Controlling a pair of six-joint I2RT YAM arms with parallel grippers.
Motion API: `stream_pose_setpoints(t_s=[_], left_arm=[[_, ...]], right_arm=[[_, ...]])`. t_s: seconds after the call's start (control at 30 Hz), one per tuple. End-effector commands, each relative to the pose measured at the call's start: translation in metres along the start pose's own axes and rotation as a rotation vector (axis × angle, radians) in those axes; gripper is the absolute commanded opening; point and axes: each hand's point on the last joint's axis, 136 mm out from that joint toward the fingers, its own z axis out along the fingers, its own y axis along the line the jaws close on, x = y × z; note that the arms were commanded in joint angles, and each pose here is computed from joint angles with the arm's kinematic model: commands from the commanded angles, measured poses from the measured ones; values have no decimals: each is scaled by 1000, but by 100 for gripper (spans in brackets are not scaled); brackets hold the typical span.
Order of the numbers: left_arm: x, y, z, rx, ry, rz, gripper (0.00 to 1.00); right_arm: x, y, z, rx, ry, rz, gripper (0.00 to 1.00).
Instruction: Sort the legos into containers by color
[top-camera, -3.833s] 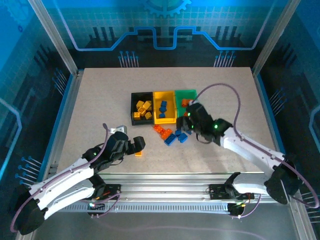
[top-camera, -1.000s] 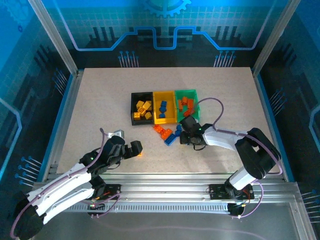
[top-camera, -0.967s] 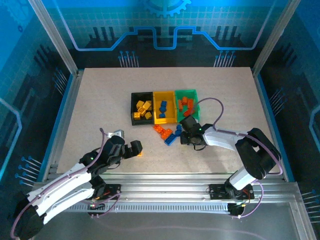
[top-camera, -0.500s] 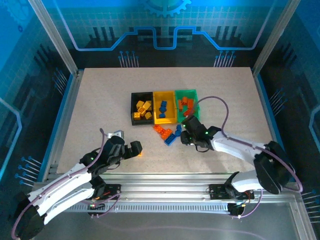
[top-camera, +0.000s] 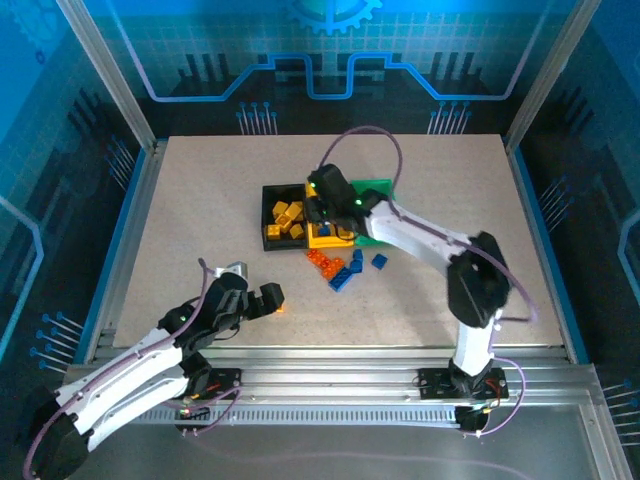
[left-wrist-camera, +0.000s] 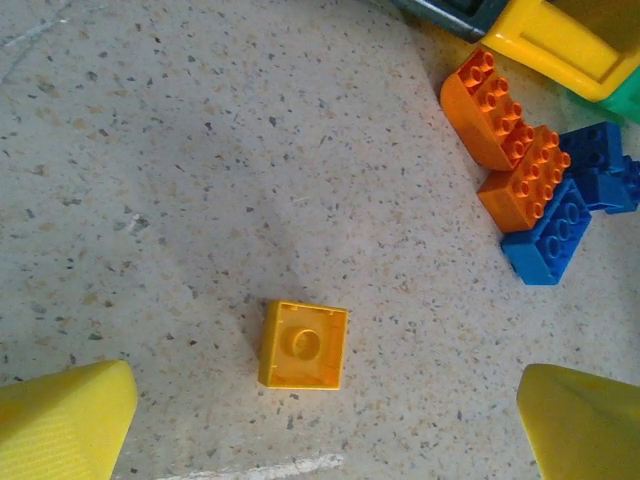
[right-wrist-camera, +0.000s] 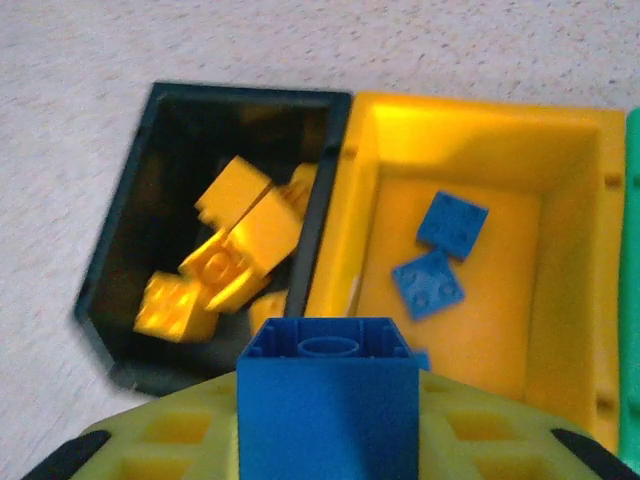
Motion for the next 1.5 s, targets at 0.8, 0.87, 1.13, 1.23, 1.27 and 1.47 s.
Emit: stream_pose_setpoints(t_s=[0.8,0.87,1.13,1.23,1.27,1.47], left_arm=[[12,-3,24,-185,176,244,93],[14,-1,33,-226,189,280,89],[18,4,55,-368,210,395,74],[23,10,60,-422,218,441,69],[26,11,61,-437,222,453,66],[41,22,65,-523,248,522,53]], right_arm=[[23,-35,-24,97,23,59,74],[33,-41,-32,92,21,68,74],[57,-69,-64,87,-21,108,74],[60,-76,-72,82,-37,128,74],[60,-78,-74,82,-43,132,74],[62,-89,-82,84,-68,158,74]])
